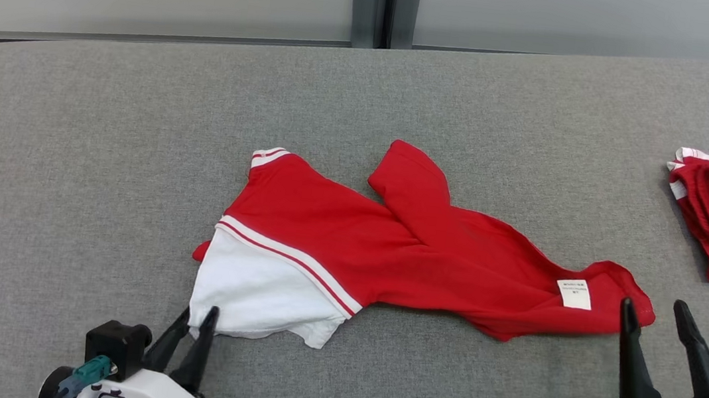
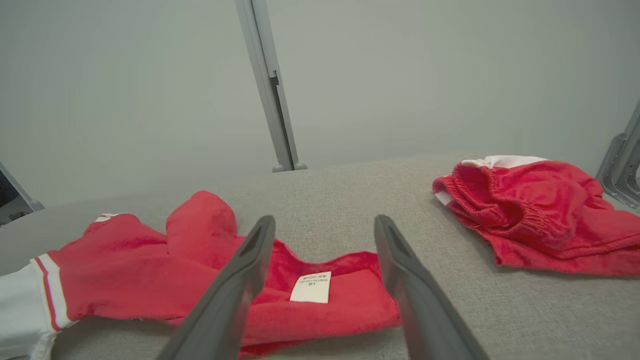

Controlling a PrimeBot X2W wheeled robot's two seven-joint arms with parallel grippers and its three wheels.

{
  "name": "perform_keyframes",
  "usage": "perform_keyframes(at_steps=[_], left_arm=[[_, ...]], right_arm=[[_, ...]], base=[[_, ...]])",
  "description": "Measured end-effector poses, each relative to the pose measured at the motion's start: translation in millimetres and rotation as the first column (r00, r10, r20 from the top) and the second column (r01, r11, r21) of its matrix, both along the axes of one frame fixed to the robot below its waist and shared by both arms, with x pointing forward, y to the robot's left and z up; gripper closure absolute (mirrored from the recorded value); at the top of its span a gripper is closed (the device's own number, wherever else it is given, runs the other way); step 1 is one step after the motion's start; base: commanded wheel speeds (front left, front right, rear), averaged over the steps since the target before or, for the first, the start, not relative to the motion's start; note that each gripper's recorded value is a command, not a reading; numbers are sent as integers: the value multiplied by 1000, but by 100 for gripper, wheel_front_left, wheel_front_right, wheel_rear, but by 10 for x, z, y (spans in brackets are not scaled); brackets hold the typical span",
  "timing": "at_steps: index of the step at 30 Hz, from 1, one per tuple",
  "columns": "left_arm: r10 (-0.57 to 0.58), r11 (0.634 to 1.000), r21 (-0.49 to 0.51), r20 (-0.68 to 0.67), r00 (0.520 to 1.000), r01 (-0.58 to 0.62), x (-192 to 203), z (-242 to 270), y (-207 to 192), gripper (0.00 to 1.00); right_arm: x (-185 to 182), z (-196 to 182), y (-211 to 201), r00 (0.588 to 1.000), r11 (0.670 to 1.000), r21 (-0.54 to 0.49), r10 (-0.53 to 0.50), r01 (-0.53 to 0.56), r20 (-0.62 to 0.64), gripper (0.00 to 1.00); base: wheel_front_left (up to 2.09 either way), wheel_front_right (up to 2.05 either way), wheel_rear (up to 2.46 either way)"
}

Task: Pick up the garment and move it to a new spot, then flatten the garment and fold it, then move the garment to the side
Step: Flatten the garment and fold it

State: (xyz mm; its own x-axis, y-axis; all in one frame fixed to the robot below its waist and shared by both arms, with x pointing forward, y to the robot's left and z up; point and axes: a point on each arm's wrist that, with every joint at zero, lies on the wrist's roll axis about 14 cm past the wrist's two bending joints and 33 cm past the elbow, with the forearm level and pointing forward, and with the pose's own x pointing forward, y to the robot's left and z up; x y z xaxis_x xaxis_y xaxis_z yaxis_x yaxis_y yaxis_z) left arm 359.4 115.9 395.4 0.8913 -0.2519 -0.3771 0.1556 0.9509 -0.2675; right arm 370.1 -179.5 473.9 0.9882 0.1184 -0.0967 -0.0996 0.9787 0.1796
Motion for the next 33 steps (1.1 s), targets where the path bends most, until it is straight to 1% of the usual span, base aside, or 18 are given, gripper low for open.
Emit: perform_keyframes(at_steps=[5, 8, 12, 15, 16, 17, 18, 19, 22, 25, 27, 29, 33], left_arm=[[3, 1000, 10, 19, 1000, -3, 51, 16, 31, 100], [10, 1000, 11, 37, 999, -11, 129, 50, 54, 100], [19, 1000, 11, 48, 999, -20, 209, 52, 71, 100], [23, 1000, 10, 50, 998, -23, 239, 35, 71, 100], [21, 1000, 8, 53, 998, -22, 249, 39, 61, 100], [22, 1000, 5, 60, 998, -22, 263, 53, 54, 100], [25, 1000, 2, 69, 997, -25, 273, 69, 56, 100], [30, 1000, 0, 78, 997, -30, 281, 83, 64, 100], [51, 999, -15, 149, 988, -49, 365, 239, 94, 100], [78, 997, -27, 255, 964, -74, 490, 528, 143, 100], [94, 996, -39, 333, 938, -86, 556, 775, 177, 100], [102, 995, -41, 418, 903, -94, 621, 1061, 223, 100], [120, 993, -69, 592, 797, -98, 683, 1736, 276, 100]], right_arm=[[-54, -299, -262, 993, 998, -14, -67, 66, -98, 0], [-44, -486, -336, 985, 997, -15, -81, 80, -155, 0], [85, -642, -318, 977, 997, 8, -76, 79, -197, 0], [141, -806, -252, 965, 998, 26, -54, 62, -257, 0], [153, -843, -236, 962, 998, 29, -45, 55, -269, 51], [166, -872, -215, 959, 998, 34, -35, 47, -281, 83], [181, -881, -206, 959, 998, 39, -30, 43, -283, 83], [191, -886, -200, 959, 998, 41, -27, 40, -283, 100], [255, -786, -215, 972, 999, 38, -24, 34, -233, 100], [369, -499, -235, 992, 999, 34, -26, 30, -120, 100], [441, -260, -242, 999, 999, 26, -22, 23, -40, 100], [506, -11, -262, 999, 1000, 10, -22, 22, 41, 100], [595, 512, -292, 981, 1000, -24, -16, 21, 192, 100]], base=[[0, 0, 0], [0, 0, 0], [0, 0, 0], [0, 0, 0], [0, 0, 0], [0, 0, 0], [0, 0, 0], [0, 0, 0], [0, 0, 0], [0, 0, 0], [0, 0, 0], [0, 0, 0], [0, 0, 0]])
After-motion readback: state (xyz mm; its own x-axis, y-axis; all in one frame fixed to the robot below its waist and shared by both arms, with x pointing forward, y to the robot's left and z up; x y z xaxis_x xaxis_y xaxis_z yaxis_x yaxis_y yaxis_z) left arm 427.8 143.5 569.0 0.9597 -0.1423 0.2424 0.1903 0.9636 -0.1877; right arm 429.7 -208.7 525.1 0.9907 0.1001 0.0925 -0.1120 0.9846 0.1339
